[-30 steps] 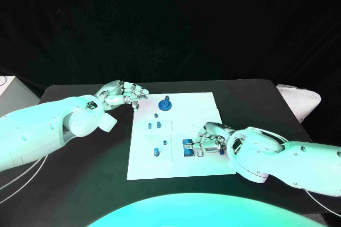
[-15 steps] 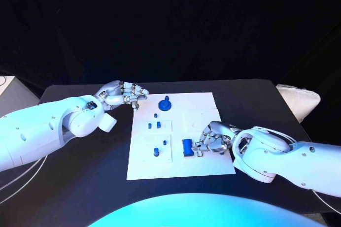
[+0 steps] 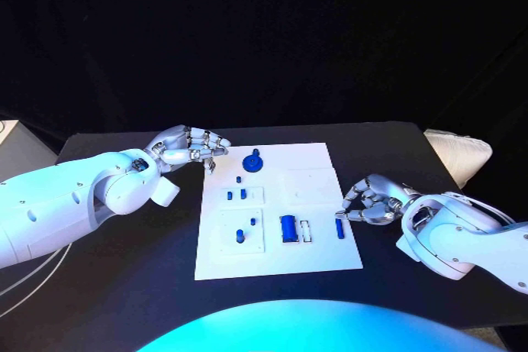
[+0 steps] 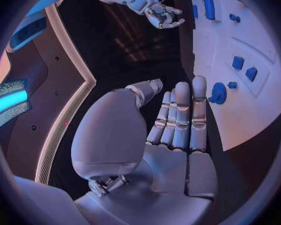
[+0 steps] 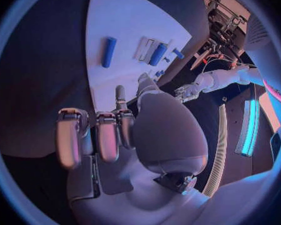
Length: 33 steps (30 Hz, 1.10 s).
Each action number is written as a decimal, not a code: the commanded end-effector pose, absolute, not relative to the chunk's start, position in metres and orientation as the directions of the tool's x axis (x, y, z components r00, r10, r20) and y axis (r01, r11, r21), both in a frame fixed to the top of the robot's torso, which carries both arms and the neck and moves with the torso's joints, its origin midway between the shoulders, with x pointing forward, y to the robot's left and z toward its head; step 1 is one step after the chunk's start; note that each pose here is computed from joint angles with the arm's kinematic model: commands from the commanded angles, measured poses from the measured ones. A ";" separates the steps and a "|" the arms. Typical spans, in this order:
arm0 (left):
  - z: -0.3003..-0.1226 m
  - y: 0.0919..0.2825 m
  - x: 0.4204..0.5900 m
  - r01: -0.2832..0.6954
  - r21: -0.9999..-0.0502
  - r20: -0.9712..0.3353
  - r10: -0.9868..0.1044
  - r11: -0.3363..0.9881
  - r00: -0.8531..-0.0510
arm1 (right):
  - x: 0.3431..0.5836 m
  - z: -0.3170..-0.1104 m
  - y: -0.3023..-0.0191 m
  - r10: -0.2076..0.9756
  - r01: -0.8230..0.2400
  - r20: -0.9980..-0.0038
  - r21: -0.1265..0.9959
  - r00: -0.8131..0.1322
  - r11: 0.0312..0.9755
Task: Assemble the parts on the task board
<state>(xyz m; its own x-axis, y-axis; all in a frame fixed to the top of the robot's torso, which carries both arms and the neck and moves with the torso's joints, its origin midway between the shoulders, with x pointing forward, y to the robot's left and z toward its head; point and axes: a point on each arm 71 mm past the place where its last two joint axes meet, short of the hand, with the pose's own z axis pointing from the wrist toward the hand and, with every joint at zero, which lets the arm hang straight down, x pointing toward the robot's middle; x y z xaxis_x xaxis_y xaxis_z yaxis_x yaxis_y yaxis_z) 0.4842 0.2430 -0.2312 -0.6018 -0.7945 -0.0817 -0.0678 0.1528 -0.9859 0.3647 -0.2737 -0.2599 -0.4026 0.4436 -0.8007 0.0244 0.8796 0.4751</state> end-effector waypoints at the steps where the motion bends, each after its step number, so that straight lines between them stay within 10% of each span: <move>1: -0.229 0.239 0.483 -0.060 -0.992 -0.052 -0.779 0.115 -0.625 | 0.364 -0.260 -0.281 0.418 -0.009 -0.829 0.453 -0.371 0.891; 33: -0.229 0.240 0.482 -0.065 -0.991 -0.051 -0.779 0.117 -0.625 | 0.353 -0.304 -0.266 0.277 0.013 -0.836 0.308 -0.474 0.951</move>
